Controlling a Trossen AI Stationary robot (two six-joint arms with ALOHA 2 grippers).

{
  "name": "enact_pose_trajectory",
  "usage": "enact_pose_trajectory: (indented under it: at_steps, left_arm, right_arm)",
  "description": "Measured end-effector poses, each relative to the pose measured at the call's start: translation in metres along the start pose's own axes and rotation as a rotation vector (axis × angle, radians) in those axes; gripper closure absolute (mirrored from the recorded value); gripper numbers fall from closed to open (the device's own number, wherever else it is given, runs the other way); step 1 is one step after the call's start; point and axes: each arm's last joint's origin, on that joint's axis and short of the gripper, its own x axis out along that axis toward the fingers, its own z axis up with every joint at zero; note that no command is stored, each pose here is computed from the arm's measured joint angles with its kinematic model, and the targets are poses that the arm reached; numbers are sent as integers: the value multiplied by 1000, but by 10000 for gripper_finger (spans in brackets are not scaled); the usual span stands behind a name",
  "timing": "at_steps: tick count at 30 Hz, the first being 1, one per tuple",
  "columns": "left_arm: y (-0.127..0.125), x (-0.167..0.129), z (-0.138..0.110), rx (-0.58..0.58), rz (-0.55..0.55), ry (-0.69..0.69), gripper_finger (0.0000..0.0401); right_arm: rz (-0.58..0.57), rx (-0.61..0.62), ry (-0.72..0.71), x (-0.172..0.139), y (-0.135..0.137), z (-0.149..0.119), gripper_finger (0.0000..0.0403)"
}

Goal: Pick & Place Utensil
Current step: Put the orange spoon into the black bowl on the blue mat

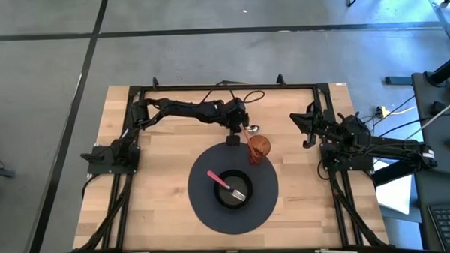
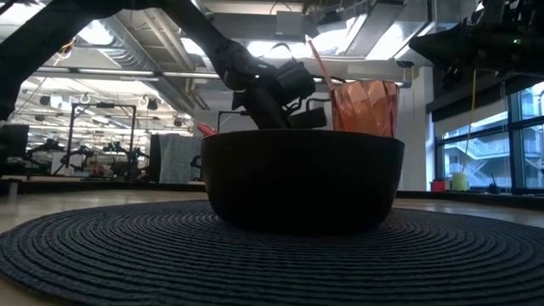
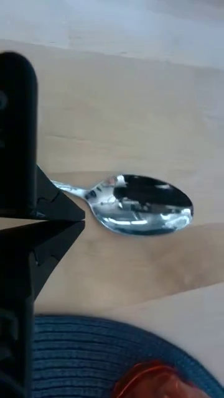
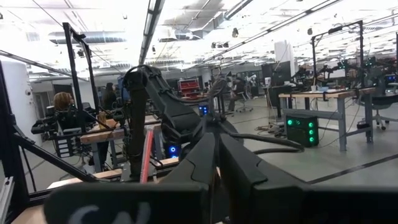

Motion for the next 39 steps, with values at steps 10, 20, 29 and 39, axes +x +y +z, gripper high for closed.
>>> enact_pose_trajectory:
  at_steps: [10, 20, 29, 39]
  left_arm:
    - [18, -4, -16, -58, -70, 50, 340]
    - [24, -4, -10, -50, 25, 5, 235]
    - [19, -4, -12, -33, 107, 94, 236]
    - [14, -5, -22, 17, 163, 249, 257]
  right_arm:
    - [0, 0, 0, 0, 0, 0, 379]
    - [-1, 0, -1, 0, 0, 0, 379]
    - [-4, -4, -1, 0, 0, 0, 379]
    - [-4, -4, 0, 0, 0, 0, 379]
